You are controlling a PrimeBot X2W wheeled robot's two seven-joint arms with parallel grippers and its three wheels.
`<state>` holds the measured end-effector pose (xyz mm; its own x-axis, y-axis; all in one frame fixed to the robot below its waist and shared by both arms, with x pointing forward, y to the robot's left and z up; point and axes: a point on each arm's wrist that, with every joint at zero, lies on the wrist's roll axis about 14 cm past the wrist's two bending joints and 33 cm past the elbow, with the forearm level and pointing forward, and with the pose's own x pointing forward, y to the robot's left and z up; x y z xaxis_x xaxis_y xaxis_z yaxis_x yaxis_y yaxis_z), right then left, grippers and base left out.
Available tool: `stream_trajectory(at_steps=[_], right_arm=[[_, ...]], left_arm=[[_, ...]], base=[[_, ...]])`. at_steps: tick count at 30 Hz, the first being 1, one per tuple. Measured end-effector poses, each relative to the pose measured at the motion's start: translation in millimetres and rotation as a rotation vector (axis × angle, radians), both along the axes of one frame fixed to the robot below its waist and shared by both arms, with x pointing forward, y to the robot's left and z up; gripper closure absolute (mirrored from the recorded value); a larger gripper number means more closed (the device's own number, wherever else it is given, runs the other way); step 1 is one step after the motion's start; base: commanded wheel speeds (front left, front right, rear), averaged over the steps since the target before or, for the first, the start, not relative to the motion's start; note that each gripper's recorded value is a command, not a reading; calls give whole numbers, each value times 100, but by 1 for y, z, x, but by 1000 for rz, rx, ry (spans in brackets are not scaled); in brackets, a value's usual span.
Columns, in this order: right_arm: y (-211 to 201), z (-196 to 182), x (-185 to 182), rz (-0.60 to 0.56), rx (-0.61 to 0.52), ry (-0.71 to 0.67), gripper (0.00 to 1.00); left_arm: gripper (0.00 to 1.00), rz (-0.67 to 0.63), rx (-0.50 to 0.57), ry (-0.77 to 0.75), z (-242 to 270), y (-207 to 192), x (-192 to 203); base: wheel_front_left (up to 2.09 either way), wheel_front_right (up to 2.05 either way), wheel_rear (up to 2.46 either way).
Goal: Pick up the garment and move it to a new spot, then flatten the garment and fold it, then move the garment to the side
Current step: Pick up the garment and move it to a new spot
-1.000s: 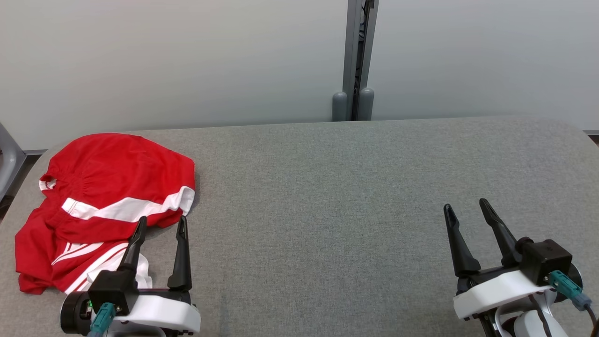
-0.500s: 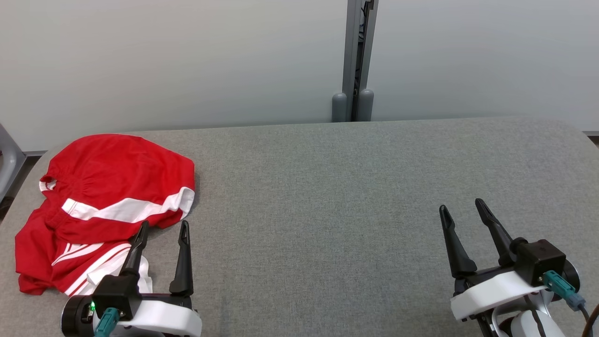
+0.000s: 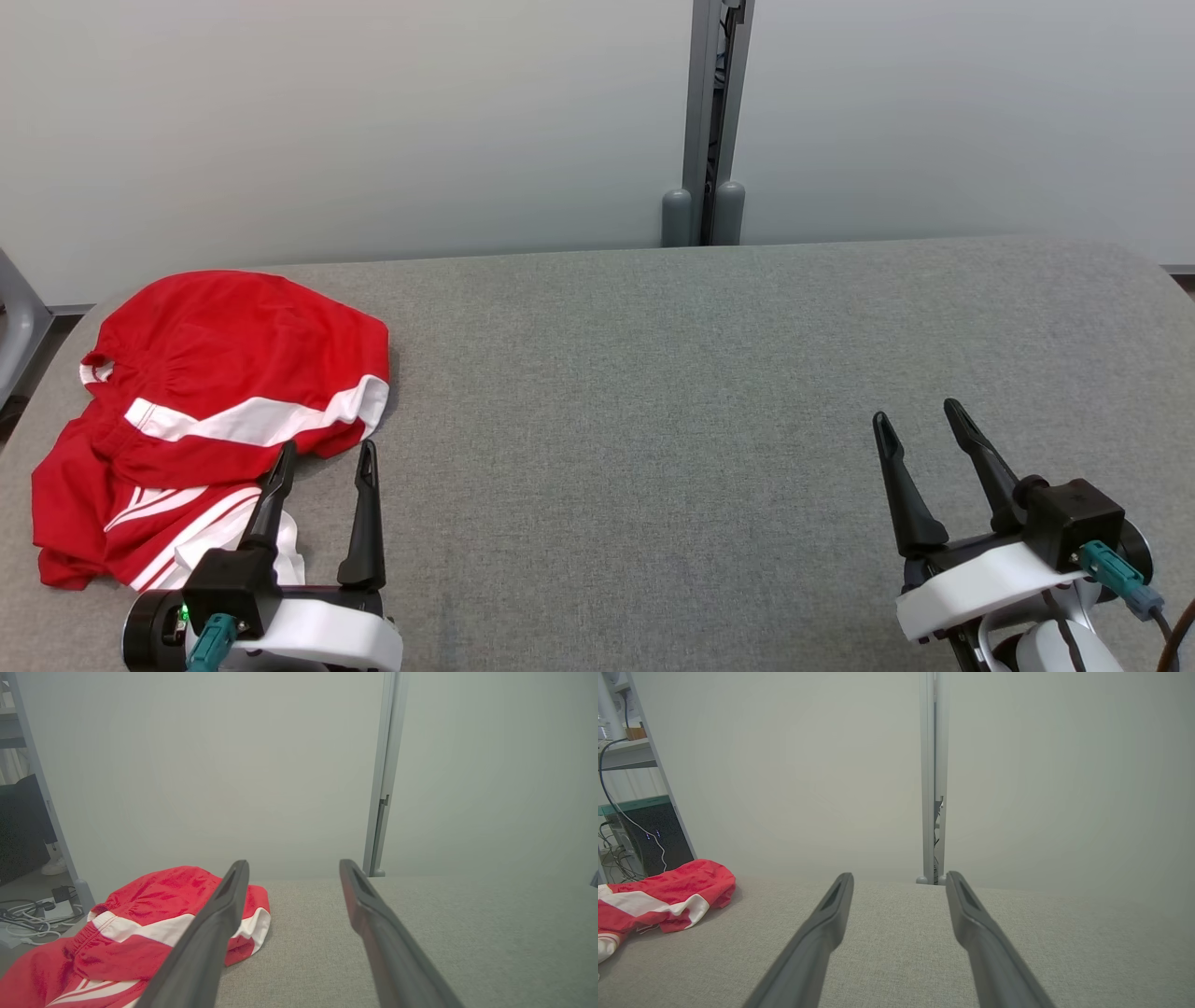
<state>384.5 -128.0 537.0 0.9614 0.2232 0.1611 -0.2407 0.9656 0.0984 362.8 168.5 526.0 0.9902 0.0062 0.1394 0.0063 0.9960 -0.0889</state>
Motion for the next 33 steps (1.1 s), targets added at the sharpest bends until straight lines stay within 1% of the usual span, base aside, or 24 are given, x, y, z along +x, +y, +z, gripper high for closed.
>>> stream_trajectory(at_steps=[12,18,33], right_arm=[[3,2,0,7,0,-5,0],[14,2,3,38,5,-5,0],[82,2,10,229,5,2,0]], left_arm=[[0,8,-2,-2,1,3,-2],[0,37,-3,0,0,12,-8],[0,226,-23,13,-6,70,-44]], base=[[0,0,0],[0,0,0],[0,0,0]])
